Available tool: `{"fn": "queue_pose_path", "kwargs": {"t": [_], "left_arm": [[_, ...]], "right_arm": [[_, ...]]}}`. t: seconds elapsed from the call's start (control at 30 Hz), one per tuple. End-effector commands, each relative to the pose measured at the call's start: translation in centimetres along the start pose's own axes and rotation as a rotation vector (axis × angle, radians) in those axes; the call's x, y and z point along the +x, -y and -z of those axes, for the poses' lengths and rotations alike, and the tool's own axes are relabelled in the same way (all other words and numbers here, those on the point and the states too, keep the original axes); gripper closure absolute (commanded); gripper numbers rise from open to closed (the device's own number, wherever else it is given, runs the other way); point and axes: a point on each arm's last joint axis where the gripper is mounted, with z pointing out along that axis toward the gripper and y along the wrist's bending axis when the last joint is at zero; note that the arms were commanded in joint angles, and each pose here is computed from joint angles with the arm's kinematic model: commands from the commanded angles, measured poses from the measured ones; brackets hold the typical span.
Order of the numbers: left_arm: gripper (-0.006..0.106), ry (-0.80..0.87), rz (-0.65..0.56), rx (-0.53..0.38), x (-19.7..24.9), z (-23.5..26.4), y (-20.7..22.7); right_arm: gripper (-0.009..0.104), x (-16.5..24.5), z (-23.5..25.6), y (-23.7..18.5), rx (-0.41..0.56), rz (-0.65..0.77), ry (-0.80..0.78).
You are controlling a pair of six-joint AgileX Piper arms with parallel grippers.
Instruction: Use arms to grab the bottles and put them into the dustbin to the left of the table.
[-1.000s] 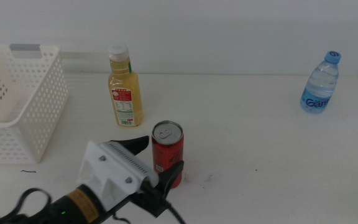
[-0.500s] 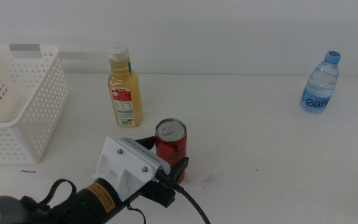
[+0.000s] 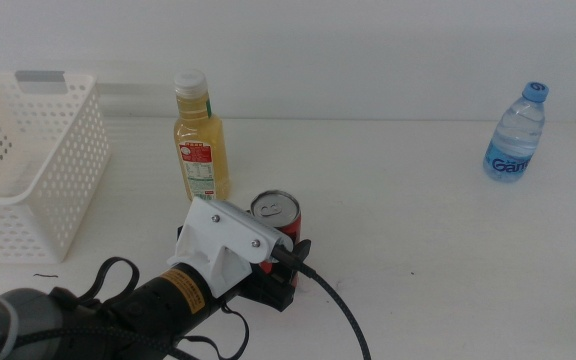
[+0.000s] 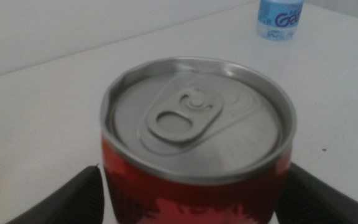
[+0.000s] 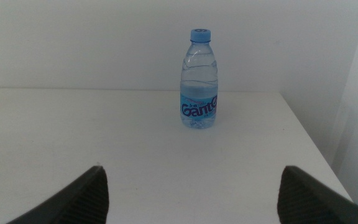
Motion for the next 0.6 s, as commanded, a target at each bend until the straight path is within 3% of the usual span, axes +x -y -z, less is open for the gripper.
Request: {"fn": "queue_pose_path", "kwargs": {"t": [0.0,0.57], "left_arm": [[0.007,-0.010,0.006,-0.007,-0.1,-0.3,0.0],[0.007,-0.044,0.019,-0.011,1.4,-1.0,-0.1]], "right_arm": [[0.007,0.0,0.0,0.0,0.008,0.011,0.013],[0.007,0.0,0.0,0.0,0.008,0.011,0.013]]}}
